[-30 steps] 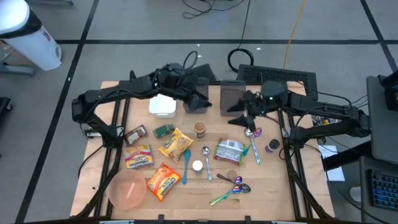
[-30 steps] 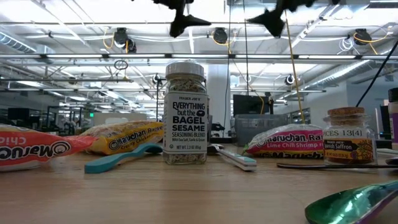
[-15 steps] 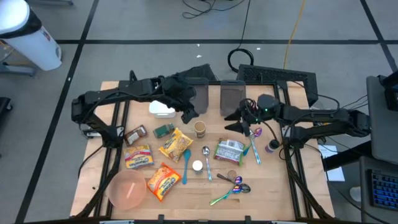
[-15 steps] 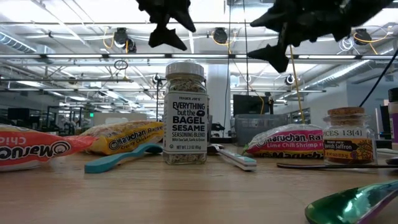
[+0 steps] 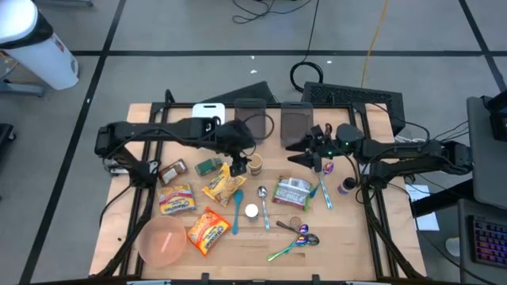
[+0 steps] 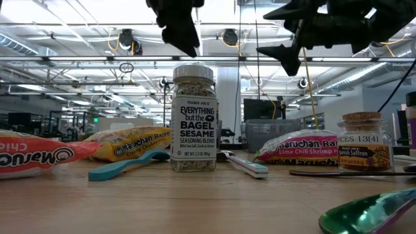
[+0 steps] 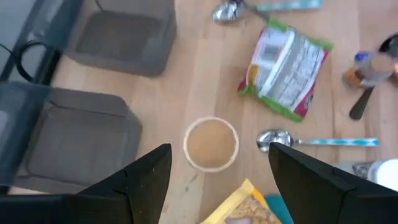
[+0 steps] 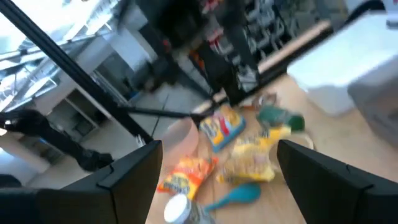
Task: Pick & Place Food Item
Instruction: Put the golden seasoning bottle into the white bin
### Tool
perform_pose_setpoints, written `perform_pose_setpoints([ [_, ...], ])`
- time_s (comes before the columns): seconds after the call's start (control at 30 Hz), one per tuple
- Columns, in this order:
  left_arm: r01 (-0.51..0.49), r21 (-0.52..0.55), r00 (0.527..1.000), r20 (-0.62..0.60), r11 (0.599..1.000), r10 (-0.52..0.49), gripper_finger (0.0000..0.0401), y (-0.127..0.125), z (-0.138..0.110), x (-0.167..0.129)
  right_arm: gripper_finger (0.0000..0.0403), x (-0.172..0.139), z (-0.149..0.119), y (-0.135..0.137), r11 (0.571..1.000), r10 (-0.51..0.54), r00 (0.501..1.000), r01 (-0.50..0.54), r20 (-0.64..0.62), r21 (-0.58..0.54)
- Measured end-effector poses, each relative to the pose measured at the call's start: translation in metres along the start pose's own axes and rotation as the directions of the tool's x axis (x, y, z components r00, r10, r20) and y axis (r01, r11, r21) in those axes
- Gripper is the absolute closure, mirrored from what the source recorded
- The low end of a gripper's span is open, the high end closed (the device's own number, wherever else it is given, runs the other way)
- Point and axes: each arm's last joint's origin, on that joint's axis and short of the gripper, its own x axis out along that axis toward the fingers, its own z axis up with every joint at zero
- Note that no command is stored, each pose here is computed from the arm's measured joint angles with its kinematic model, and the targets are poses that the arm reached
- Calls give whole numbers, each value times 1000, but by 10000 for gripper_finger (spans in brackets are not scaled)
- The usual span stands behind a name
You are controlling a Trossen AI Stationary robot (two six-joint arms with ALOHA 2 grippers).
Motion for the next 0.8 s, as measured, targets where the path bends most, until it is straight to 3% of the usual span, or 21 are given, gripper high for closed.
perform_pose_setpoints([
  [0.13,4,2,999,-41,1000,-4,128,-1,0,15,90,0,3,2,998,15,1000,-14,26,-57],
  [0.43,2,3,996,-88,1000,-2,127,-2,3,37,90,-1,2,0,999,-1,1000,2,14,-54],
  [0.67,3,4,995,-97,1000,-3,127,-1,4,51,90,-3,-5,-12,982,-167,986,165,-17,-91],
  [0.8,8,-6,995,-102,1000,-9,127,-1,3,61,90,-3,-4,-13,976,-187,982,185,-1,-116],
])
